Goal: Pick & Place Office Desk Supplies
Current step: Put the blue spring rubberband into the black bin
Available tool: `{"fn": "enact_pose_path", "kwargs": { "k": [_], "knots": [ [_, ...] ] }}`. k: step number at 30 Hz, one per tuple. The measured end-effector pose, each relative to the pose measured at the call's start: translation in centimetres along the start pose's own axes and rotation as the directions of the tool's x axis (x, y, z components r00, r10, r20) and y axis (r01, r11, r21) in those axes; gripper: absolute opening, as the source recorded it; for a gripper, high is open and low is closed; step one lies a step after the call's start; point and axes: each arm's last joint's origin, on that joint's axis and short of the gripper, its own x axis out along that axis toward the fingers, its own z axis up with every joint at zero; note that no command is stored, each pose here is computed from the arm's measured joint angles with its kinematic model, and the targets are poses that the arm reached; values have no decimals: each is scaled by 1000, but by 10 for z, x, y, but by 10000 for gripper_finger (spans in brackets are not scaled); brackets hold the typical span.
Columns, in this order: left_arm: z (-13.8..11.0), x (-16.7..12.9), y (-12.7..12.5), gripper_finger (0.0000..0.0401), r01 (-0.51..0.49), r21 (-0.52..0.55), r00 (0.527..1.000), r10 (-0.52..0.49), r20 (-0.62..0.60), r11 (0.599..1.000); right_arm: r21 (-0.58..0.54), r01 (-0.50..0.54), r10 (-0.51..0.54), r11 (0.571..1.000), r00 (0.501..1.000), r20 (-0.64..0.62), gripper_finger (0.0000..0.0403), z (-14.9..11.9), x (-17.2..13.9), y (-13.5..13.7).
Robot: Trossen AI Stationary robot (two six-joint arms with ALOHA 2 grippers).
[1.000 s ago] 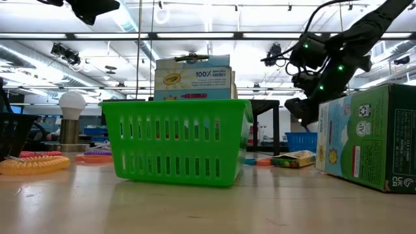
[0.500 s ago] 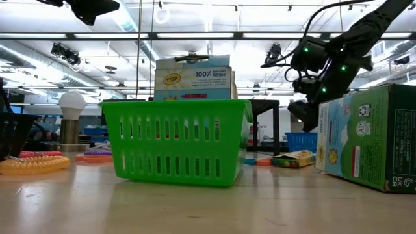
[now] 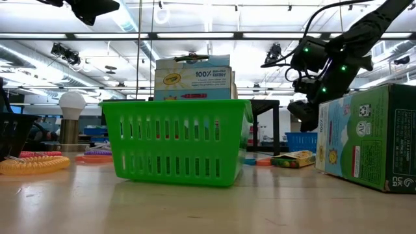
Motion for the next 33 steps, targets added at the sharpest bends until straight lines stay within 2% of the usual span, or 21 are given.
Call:
{"fn": "enact_pose_path", "kwargs": {
  "k": [6, 11, 16, 19, 22, 25, 28, 33],
  "knots": [
    [0, 0, 0, 283, 0, 0, 1000, 0, 0, 1000, 13, 52, -52, 999, 998, 29, 224, 1, -1, -2],
    [0, 0, 0, 283, 0, 2, 1000, 0, -3, 1000, 42, 75, -79, 996, 990, 113, 233, 7, -14, -6],
    [-1, 0, 0, 283, 0, 6, 1000, 0, -6, 1000, 25, -21, 15, 999, 975, 223, 220, 13, -42, -4],
    [-1, 0, 0, 283, 0, 7, 1000, 0, -6, 1000, -41, -148, 154, 988, 957, 247, 212, 11, -59, 1],
    [-1, 0, 0, 283, 0, 7, 1000, 0, -6, 1000, -132, -299, 323, 945, 919, 225, 203, 7, -72, 8],
    [-1, 0, 0, 283, 0, 7, 1000, 0, -6, 1000, -226, -430, 471, 874, 865, 173, 195, 0, -82, 17],
    [-1, 0, 0, 283, 0, 7, 1000, 1, -5, 1000, -273, -508, 555, 817, 821, 131, 189, -7, -91, 24],
    [-1, 0, 0, 283, 0, 6, 1000, 0, -5, 1000, -286, -594, 637, 752, 767, 81, 180, -15, -100, 32]
  ]
}}
